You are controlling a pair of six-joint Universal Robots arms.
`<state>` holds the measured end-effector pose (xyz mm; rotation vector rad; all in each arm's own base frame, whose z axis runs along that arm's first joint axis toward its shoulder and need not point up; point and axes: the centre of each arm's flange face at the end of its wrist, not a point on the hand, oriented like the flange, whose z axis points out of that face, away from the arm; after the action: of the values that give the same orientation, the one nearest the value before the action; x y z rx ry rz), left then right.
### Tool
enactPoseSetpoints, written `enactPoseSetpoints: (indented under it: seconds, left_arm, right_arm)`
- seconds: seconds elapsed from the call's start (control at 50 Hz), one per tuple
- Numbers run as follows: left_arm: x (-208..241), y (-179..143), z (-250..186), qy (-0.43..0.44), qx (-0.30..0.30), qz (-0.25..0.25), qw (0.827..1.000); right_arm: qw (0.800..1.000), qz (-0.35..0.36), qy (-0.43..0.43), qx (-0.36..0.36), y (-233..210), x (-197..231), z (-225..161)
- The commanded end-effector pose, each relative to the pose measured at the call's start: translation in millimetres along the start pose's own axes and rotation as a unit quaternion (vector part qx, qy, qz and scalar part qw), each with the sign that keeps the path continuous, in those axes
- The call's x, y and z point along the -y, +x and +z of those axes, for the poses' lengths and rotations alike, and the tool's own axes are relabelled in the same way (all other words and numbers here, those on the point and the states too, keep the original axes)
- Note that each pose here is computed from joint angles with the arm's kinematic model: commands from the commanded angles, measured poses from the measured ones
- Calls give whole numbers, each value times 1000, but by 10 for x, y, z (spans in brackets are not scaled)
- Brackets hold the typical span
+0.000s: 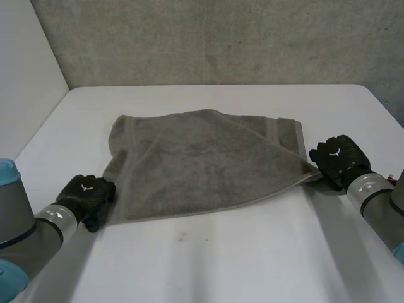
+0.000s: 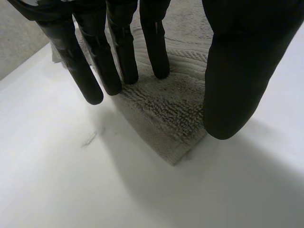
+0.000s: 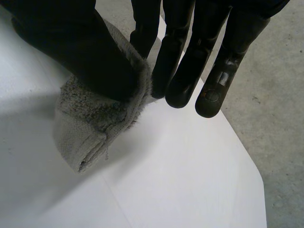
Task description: Fold the towel.
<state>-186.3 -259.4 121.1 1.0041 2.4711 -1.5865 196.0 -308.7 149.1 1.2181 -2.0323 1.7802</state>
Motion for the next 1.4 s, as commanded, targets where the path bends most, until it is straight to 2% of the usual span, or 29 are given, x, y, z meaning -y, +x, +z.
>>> enactPoseSetpoints:
  seconds: [0.02,0.98,1.24,1.4]
  left_arm:
    - [16,-22,66,20,12,5,1000]
    - [-67,31,106,10,4,3,1000]
    - [73,-74,192,62,34,-3,997]
    - [76,-62,185,62,31,-11,997]
  right_arm:
    - [1000,0,0,2,-13,0,-6]
    - [1000,0,-6,12,-78,-36,-8]
    - [1000,0,-6,12,-78,-35,-11]
    - [1000,0,-7,12,-77,-36,-11]
